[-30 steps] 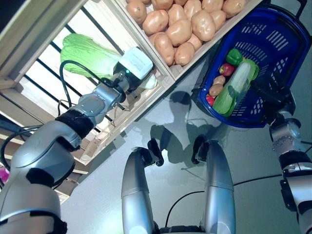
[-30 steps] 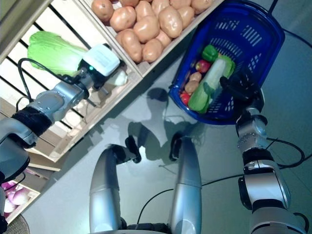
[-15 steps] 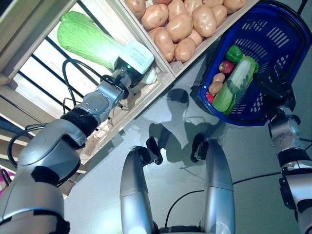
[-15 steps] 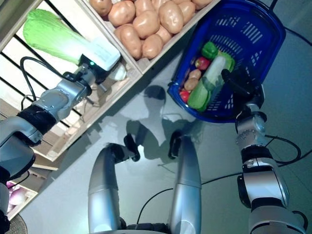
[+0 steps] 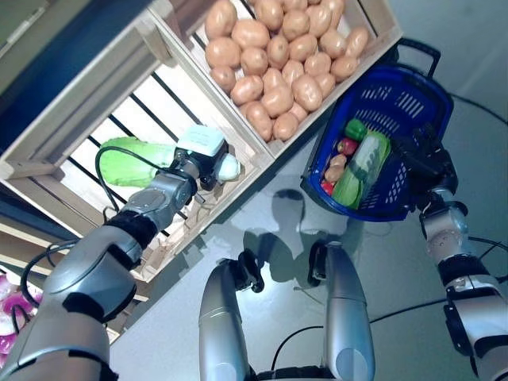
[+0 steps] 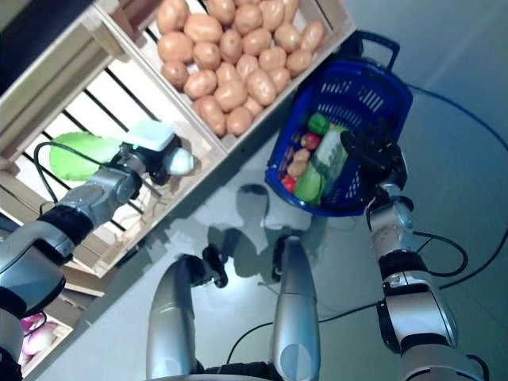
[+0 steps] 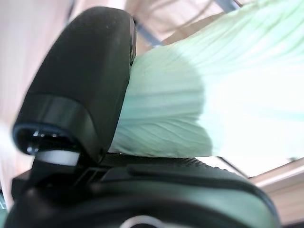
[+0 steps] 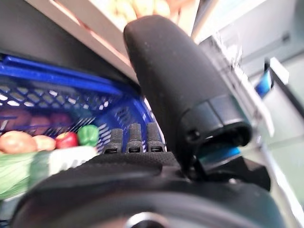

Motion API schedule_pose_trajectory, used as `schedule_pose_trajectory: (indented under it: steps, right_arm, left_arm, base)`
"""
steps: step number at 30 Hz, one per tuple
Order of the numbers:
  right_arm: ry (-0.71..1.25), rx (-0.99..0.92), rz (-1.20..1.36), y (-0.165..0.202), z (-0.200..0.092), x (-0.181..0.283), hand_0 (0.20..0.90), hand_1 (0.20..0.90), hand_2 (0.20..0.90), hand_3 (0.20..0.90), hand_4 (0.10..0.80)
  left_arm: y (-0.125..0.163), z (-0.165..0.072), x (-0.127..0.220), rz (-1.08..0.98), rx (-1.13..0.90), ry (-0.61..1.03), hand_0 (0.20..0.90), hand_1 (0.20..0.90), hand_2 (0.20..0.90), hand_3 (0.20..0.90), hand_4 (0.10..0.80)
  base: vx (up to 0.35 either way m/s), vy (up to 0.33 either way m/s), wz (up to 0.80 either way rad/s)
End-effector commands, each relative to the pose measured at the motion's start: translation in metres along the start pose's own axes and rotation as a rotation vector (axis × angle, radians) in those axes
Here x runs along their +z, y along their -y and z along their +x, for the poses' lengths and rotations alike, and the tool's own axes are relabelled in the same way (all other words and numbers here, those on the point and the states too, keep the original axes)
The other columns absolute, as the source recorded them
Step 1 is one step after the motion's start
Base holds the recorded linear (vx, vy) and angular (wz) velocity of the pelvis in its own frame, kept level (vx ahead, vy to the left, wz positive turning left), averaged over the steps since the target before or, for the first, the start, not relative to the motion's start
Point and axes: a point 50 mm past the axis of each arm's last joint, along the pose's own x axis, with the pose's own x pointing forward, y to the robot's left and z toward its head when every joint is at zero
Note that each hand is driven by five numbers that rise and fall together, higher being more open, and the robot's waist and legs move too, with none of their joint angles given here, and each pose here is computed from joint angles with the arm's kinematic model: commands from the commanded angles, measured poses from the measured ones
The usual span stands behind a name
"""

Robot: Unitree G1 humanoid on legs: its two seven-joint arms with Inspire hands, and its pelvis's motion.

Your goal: Put vegetables into the basket

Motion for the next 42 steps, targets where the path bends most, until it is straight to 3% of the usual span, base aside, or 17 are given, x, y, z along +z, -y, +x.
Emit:
schedule_pose_trajectory:
  steps: [1, 3, 8, 14, 24, 31, 42]
  right_arm:
    - [0.192, 0.01, -0.075, -0.023, 0.003, 0.028, 0.9, 0.9, 0.9, 0.9, 0.8]
    - [0.201, -0.007, -0.129, -0.03, -0.005, 0.02, 0.9, 0.9, 0.9, 0.9, 0.8]
    - [0.212, 0.018, -0.179, -0.045, -0.02, 0.001, 0.9, 0.9, 0.9, 0.9, 0.8]
    - [0.017, 0.235, -0.205, -0.044, -0.05, -0.04, 0.9, 0.9, 0.9, 0.9, 0.8]
    - [-0.308, 0.653, -0.017, -0.081, -0.076, -0.074, 0.9, 0.9, 0.9, 0.9, 0.8]
    - [-0.424, 0.788, 0.135, -0.11, -0.092, -0.084, 0.9, 0.9, 0.9, 0.9, 0.8]
    - [-0.51, 0.905, 0.254, -0.138, -0.107, -0.092, 0.9, 0.9, 0.9, 0.9, 0.8]
  left_arm:
    - [-0.045, -0.002, -0.008, -0.225, 0.182, 0.043, 0.3, 0.3, 0.3, 0.3, 0.4]
    - [-0.037, -0.012, -0.012, -0.433, 0.203, 0.053, 0.3, 0.3, 0.3, 0.3, 0.4]
    - [-0.014, -0.025, -0.008, -0.68, 0.204, 0.07, 0.3, 0.3, 0.3, 0.3, 0.4]
    - [0.021, -0.047, 0.005, -1.12, 0.123, 0.119, 0.3, 0.3, 0.3, 0.3, 0.4]
    - [0.014, -0.059, 0.04, -1.632, 0.088, 0.393, 0.3, 0.3, 0.3, 0.3, 0.4]
    - [0.007, -0.062, 0.065, -1.792, 0.052, 0.559, 0.3, 0.3, 0.3, 0.3, 0.4]
    - [0.002, -0.062, 0.091, -1.837, -0.045, 0.707, 0.3, 0.3, 0.3, 0.3, 0.4]
  base:
    - [0.061, 0.009, 0.11]
    - [0.094, 0.006, 0.09]
    - [0.112, -0.004, 0.05]
    - [0.223, 0.011, 0.01]
    - [0.092, -0.005, 0.08]
    - [0.043, -0.002, 0.04]
    - [0.002, -0.003, 0.02]
